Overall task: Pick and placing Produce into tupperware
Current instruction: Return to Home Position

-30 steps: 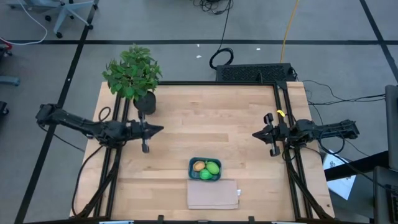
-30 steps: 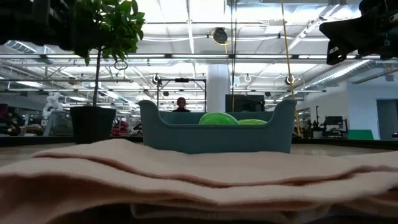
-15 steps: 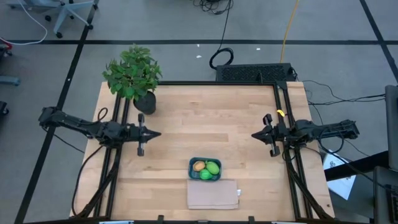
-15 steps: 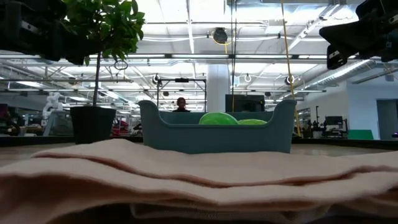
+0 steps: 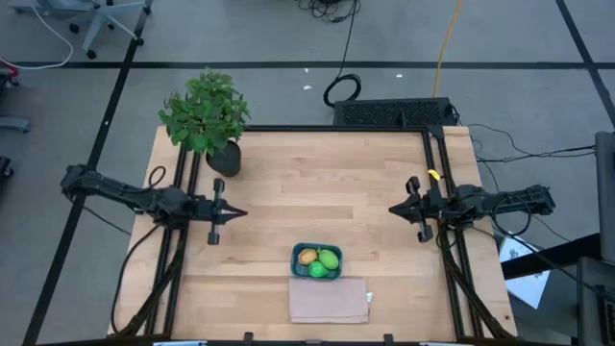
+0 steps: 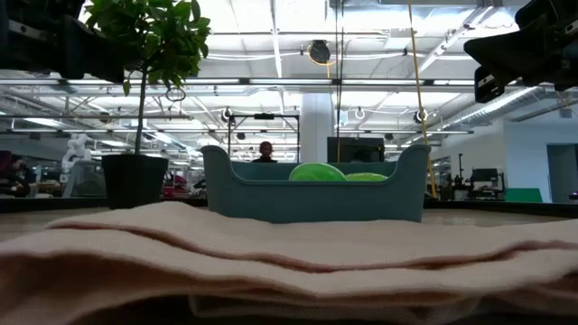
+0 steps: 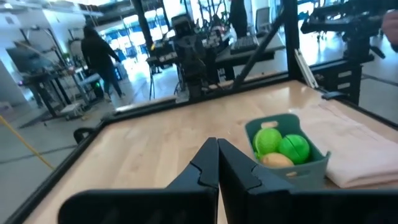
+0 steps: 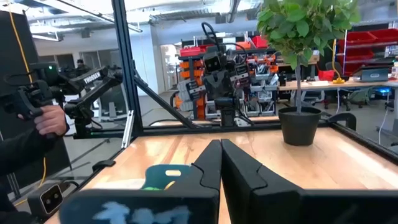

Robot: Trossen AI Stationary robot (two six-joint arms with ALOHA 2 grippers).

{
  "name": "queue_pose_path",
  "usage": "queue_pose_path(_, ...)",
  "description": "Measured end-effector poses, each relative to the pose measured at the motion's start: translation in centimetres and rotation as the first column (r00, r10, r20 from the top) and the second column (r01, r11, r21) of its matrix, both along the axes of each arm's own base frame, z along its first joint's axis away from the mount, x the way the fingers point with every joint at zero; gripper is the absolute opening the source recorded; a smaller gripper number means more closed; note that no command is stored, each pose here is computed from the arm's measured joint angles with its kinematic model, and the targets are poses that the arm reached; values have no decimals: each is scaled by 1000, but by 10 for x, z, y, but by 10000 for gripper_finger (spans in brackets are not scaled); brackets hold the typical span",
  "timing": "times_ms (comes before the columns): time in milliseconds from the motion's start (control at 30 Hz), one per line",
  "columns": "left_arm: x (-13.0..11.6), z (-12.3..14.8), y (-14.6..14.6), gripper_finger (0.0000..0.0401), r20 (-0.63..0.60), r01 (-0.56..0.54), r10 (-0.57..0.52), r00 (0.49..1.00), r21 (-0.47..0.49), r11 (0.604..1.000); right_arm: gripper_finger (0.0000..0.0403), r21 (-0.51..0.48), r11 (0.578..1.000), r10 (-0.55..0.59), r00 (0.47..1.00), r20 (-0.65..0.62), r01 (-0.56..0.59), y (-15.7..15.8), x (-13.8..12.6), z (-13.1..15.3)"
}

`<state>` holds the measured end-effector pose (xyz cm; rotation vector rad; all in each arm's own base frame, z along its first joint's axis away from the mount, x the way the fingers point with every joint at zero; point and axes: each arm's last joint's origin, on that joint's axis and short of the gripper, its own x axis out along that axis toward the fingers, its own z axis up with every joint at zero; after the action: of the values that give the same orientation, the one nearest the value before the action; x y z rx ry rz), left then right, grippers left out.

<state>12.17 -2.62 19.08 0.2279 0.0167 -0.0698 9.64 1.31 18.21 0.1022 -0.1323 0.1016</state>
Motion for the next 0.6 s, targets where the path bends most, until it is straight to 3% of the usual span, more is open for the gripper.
queue_pose_path(233, -6, 6, 7, 0, 53, -28, 28, 998, -1, 1000, 0, 3, 1000, 1, 999, 32, -1, 0, 0, 3)
queue_pose_path(600, -19, 0, 11, 0, 4, -45, 45, 999, -25, 999, 0, 16, 1000, 8, 999, 37, -8, 0, -1, 3)
